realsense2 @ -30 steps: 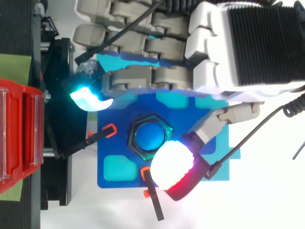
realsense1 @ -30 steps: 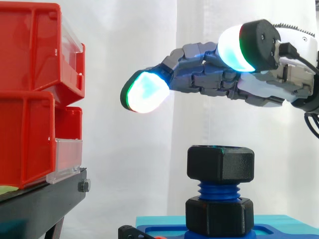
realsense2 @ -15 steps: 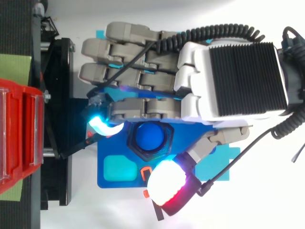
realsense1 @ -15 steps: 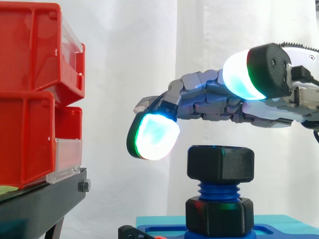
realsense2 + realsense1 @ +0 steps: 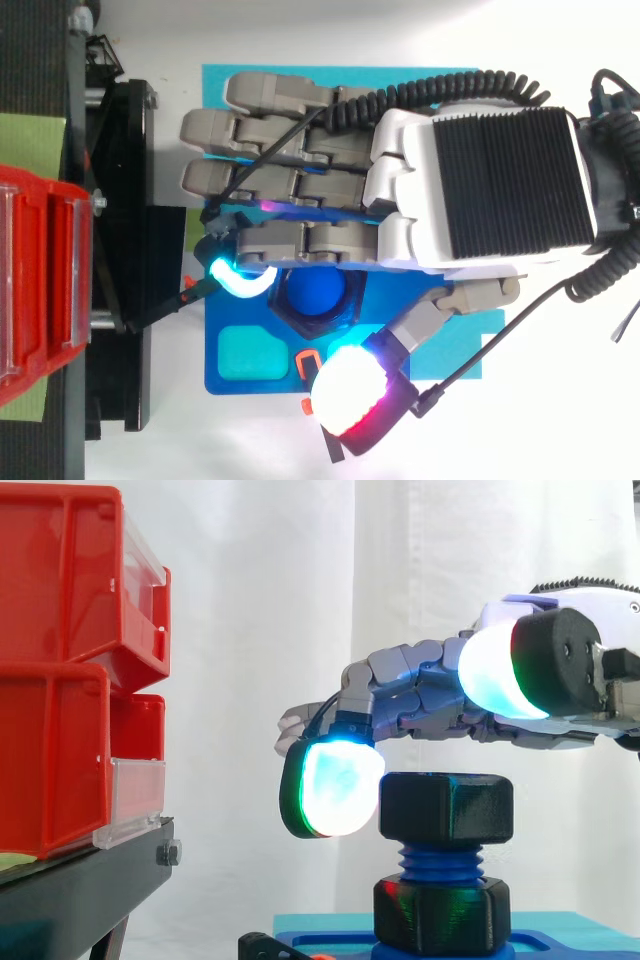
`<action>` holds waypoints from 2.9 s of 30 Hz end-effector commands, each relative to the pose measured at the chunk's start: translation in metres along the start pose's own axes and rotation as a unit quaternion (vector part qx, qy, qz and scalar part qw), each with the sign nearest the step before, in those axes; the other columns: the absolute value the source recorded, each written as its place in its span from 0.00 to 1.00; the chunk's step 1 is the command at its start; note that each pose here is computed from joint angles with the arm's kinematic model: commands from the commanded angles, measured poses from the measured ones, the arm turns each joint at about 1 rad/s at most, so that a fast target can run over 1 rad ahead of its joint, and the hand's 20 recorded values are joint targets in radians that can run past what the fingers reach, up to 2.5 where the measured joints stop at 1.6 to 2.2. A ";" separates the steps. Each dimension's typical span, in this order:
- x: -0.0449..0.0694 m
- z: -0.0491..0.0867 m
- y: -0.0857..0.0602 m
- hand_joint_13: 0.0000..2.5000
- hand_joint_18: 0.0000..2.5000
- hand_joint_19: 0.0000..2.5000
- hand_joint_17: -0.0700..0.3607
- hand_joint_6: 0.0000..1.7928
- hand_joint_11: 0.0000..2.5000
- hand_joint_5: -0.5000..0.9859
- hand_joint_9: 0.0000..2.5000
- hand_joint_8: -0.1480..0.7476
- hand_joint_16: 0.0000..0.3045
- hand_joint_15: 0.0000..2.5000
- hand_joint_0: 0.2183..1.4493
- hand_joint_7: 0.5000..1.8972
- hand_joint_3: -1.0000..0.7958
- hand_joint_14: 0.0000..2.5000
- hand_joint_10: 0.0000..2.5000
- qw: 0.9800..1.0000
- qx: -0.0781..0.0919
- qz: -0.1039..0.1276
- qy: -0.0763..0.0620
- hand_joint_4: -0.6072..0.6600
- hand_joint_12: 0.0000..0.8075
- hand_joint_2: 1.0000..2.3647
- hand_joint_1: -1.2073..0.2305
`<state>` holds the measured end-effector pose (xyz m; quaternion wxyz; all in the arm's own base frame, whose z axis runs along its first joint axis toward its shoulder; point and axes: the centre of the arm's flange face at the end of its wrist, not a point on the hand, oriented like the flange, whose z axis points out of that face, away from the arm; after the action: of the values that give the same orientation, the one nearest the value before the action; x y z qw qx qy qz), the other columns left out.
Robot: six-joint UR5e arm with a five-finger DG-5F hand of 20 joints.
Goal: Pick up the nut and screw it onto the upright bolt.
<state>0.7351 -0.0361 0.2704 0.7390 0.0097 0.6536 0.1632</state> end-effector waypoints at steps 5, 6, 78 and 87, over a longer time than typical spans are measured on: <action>-0.002 -0.002 -0.007 0.09 0.00 0.00 0.35 0.28 0.00 0.27 0.19 0.48 0.12 0.00 0.22 0.51 0.28 0.00 0.00 1.000 0.004 -0.001 0.000 0.69 0.39 0.00 0.68; -0.002 -0.003 -0.009 0.09 0.00 0.00 0.35 0.28 0.00 0.28 0.19 0.48 0.12 0.00 0.22 0.51 0.28 0.00 0.00 1.000 0.006 -0.001 0.000 0.69 0.38 0.00 0.68; -0.034 0.000 -0.041 0.14 0.04 0.00 0.32 0.28 0.00 0.24 0.27 0.41 0.10 0.00 0.20 0.13 0.28 0.00 0.00 0.998 -0.030 -0.018 -0.054 0.66 0.34 0.00 0.72; -0.026 0.007 -0.020 0.10 0.00 0.00 0.34 0.28 0.00 0.24 0.22 0.40 0.11 0.00 0.20 0.10 0.28 0.00 0.00 0.998 -0.028 -0.010 -0.046 0.65 0.36 0.00 0.76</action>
<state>0.7436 -0.0662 0.2929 0.7719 -0.0130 0.6117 0.1730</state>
